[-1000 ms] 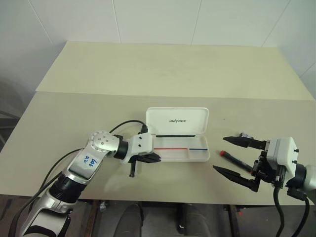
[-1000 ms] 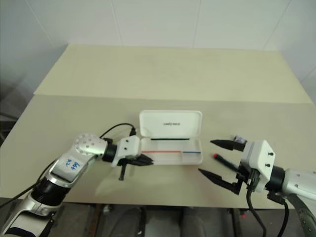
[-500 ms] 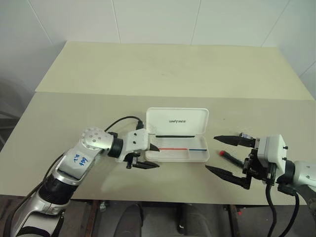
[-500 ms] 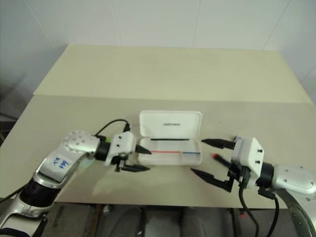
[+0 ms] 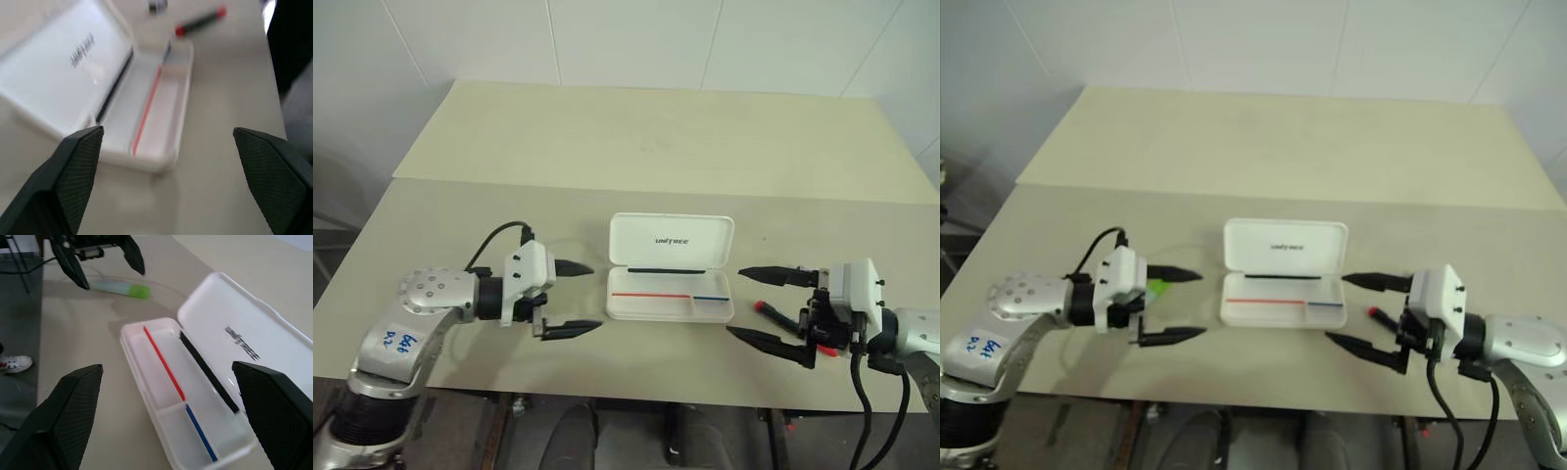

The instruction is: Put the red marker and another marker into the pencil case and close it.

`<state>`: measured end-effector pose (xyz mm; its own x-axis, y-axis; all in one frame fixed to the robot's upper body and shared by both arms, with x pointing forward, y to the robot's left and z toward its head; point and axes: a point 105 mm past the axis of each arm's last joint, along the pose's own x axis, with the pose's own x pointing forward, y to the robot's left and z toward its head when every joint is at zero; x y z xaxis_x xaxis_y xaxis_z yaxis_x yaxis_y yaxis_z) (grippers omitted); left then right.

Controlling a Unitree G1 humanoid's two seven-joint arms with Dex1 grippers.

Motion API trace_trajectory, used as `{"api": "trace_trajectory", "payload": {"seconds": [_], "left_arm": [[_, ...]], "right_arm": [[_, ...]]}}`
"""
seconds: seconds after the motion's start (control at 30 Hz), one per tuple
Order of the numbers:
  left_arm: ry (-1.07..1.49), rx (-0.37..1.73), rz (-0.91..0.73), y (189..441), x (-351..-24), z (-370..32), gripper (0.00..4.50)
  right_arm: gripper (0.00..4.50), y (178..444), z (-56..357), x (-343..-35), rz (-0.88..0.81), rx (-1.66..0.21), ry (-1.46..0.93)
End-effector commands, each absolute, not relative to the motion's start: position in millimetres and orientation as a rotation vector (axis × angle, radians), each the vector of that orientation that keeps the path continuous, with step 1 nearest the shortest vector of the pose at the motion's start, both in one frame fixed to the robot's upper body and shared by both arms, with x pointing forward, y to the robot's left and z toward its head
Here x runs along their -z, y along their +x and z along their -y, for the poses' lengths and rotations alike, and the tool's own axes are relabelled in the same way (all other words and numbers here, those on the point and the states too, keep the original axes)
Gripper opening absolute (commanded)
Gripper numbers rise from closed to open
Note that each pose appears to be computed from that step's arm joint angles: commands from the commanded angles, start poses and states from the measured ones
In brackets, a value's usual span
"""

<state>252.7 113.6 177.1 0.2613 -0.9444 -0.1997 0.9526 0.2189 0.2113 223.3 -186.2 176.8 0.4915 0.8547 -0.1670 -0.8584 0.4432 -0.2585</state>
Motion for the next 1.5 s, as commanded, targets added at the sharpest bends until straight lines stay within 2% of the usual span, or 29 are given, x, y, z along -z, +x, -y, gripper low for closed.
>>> {"api": "trace_trajectory", "payload": {"seconds": [0.03, 0.23, 0.4, 0.83, 0.97, 1.13, 1.27, 1.4, 1.5], "left_arm": [[0.261, 1.376, 0.098, 239.5, -206.8, -105.9, 4.48], [0.227, 1.466, 0.077, 226.2, -219.2, -107.4, 4.48], [0.219, 1.511, 0.038, 218.9, -222.0, -108.7, 4.48], [0.263, 1.479, 0.037, 221.3, -227.5, -114.5, 4.48], [0.28, 1.462, 0.052, 221.1, -229.2, -115.2, 4.5], [0.285, 1.439, 0.055, 220.9, -228.6, -117.6, 4.5], [0.283, 1.428, 0.052, 220.6, -226.5, -119.2, 4.5], [0.289, 1.406, 0.05, 223.9, -224.3, -123.8, 4.5], [0.299, 1.391, 0.045, 225.2, -221.6, -128.4, 4.5]], "right_arm": [[4.5, 218.5, 211.8, -172.1, -0.057, -0.954, -0.332], [4.5, 204.5, 246.9, -143.9, -0.167, -0.814, -0.299], [4.5, 208.5, 276.7, -116.9, -0.232, -0.71, -0.302], [4.5, 235.9, 292.4, -74.8, -0.299, -0.738, -0.291], [3.65, 236.2, 293.4, -68.8, -0.336, -0.794, -0.312], [1.82, 237.8, 298.1, -71.1, -0.331, -0.815, -0.357], [0.62, 242.1, 296.8, -77.2, -0.301, -0.815, -0.383], [0.62, 247.0, 295.3, -84.5, -0.277, -0.8, -0.419], [0.62, 253.1, 289.1, -101.6, -0.221, -0.8, -0.435]]}}
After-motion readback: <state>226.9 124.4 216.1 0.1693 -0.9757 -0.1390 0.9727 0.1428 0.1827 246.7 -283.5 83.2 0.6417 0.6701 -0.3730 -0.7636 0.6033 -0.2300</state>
